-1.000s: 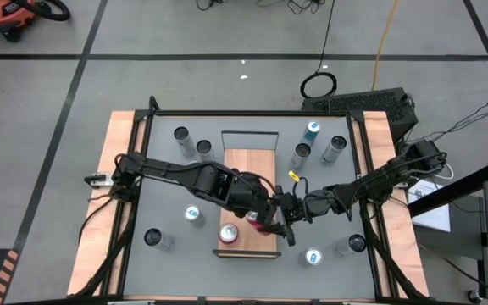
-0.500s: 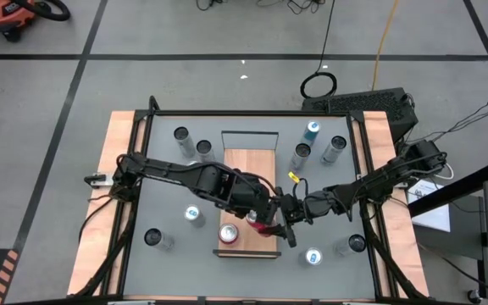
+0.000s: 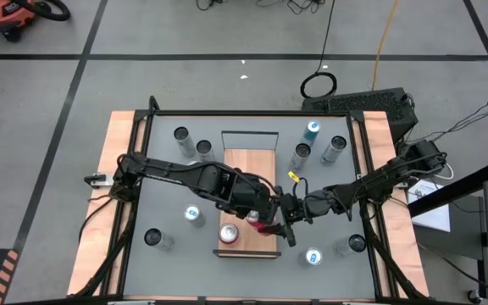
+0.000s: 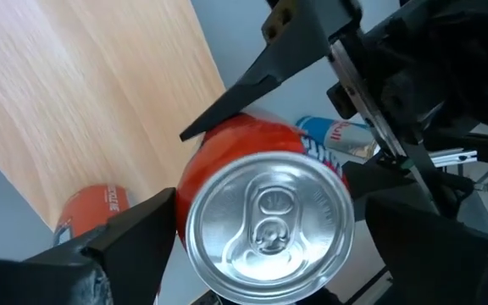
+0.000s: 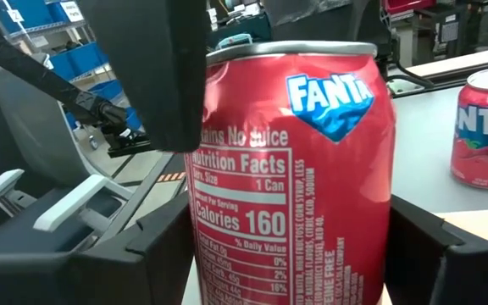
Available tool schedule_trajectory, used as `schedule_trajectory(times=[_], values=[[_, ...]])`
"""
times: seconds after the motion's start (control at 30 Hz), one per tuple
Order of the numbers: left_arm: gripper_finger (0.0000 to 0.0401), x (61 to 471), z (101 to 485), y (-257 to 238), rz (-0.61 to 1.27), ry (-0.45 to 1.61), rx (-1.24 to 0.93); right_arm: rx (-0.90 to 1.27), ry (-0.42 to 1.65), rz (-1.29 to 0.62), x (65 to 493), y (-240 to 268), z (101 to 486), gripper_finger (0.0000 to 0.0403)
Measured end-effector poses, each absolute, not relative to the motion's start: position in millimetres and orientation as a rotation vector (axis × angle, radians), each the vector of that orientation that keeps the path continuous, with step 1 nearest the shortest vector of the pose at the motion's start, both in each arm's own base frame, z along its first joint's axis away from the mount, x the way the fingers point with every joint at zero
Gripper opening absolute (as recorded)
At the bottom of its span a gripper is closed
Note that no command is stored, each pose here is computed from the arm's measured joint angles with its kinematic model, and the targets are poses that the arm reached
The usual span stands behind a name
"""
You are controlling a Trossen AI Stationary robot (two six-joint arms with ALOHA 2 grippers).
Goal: Sort soda cans
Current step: Put the bottom red soda can on the shelf and align it with the other red soda can
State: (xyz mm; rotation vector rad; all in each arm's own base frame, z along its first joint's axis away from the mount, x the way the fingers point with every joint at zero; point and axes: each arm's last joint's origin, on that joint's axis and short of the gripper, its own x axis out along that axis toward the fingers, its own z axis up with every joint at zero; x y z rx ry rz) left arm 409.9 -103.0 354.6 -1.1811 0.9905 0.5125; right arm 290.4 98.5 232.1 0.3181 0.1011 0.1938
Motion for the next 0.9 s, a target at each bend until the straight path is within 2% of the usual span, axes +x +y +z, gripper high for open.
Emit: schedule_trajectory(times=[0.23,0.6,0.8,0.9], values=[[0.0363,409.4,354.1,-101.7,0.525,0.996,-1.182,0.319,0.098,0.187,290.5,98.1,232.3,0.0263],[0.0292,408.9,353.8,-101.2,0.525,1.006,-1.18,0.318,0.102,0.197,290.3,98.6,232.1,0.0263],[0.0284,409.0,353.8,-101.1,0.526,1.004,-1.181,0.318,0.103,0.197,290.3,98.6,232.0,0.0264],[0.0283,409.1,353.9,-101.2,0.523,1.004,-1.181,0.318,0.104,0.201,289.9,99.6,232.0,0.0277]])
